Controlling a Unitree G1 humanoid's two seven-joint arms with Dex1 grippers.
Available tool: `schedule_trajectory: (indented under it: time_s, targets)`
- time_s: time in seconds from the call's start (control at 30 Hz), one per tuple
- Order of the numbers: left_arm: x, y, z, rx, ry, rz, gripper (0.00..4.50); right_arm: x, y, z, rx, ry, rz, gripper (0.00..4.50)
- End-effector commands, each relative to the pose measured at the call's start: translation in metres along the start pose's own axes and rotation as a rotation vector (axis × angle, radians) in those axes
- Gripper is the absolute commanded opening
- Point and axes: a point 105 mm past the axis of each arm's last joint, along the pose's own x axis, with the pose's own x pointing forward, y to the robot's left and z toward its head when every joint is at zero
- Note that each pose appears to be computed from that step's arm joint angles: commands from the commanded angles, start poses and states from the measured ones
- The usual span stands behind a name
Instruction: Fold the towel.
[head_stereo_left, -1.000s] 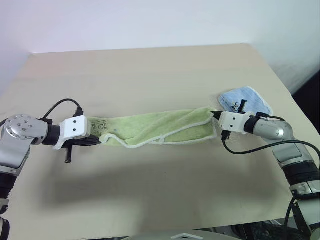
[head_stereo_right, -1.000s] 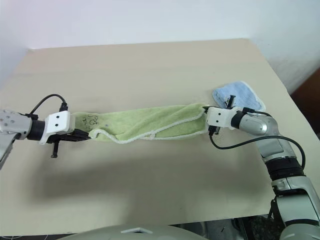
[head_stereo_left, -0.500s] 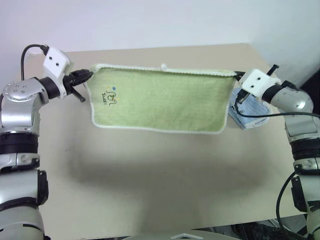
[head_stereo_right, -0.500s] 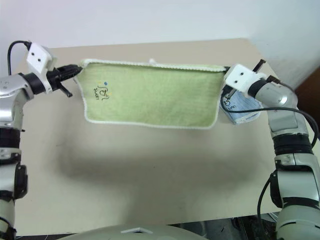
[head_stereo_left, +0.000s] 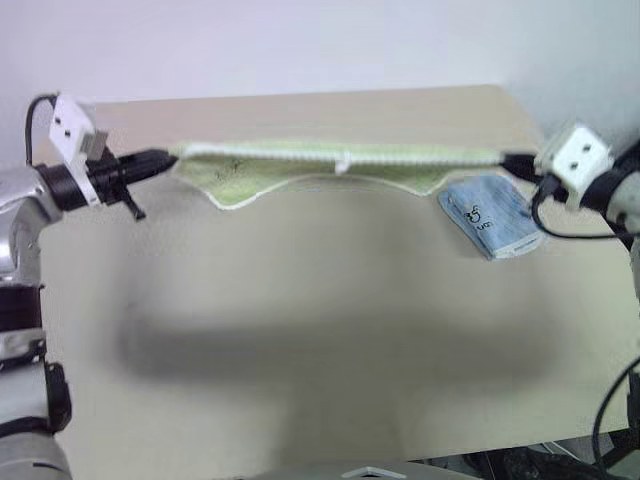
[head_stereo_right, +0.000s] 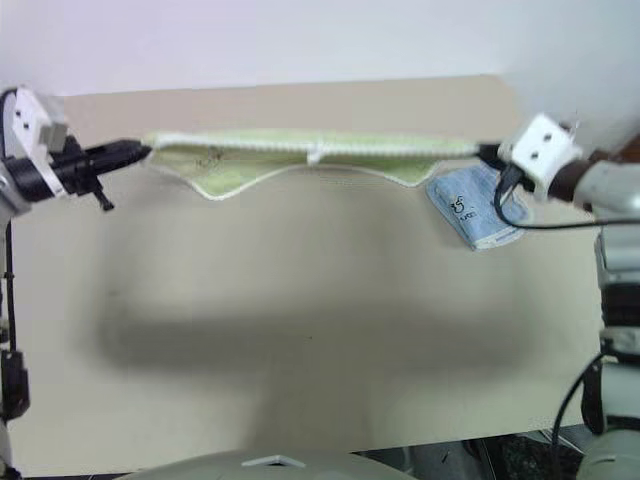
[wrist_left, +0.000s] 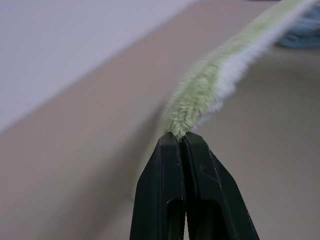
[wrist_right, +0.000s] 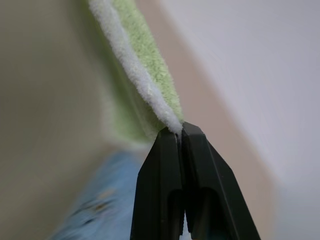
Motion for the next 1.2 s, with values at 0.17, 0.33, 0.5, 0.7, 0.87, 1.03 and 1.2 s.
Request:
schedule_trajectory:
  time_s: [0.17, 0.33, 0.5, 0.7, 0.87, 1.03, 1.2]
  targets:
    - [-0.022, -0.024, 0.003, 0.011, 0.063, -0.110, 0.00, -0.021, 0.044, 0.004, 0.088, 0.023, 0.223, 0.03]
    - [-0.032, -0.032, -0.008, 0.010, 0.135, -0.144, 0.00, -0.025, 0.055, 0.002, 0.118, 0.043, 0.282, 0.03]
    - [-0.031, -0.034, -0.018, 0.027, 0.183, -0.144, 0.00, -0.021, 0.050, 0.003, 0.102, 0.035, 0.254, 0.03]
    - [0.003, 0.014, -0.045, 0.170, 0.261, 0.116, 0.00, 0.021, 0.005, -0.004, 0.013, 0.059, 0.012, 0.03]
    - [0.033, 0.038, -0.053, 0.254, 0.287, 0.201, 0.00, 0.048, -0.019, -0.009, -0.029, 0.082, -0.089, 0.03]
    - [0.058, 0.051, -0.054, 0.330, 0.300, 0.259, 0.00, 0.062, -0.027, -0.020, -0.058, 0.136, -0.118, 0.03]
    - [0.070, 0.049, -0.057, 0.315, 0.281, 0.235, 0.00, 0.064, -0.027, -0.025, -0.081, 0.147, -0.118, 0.03]
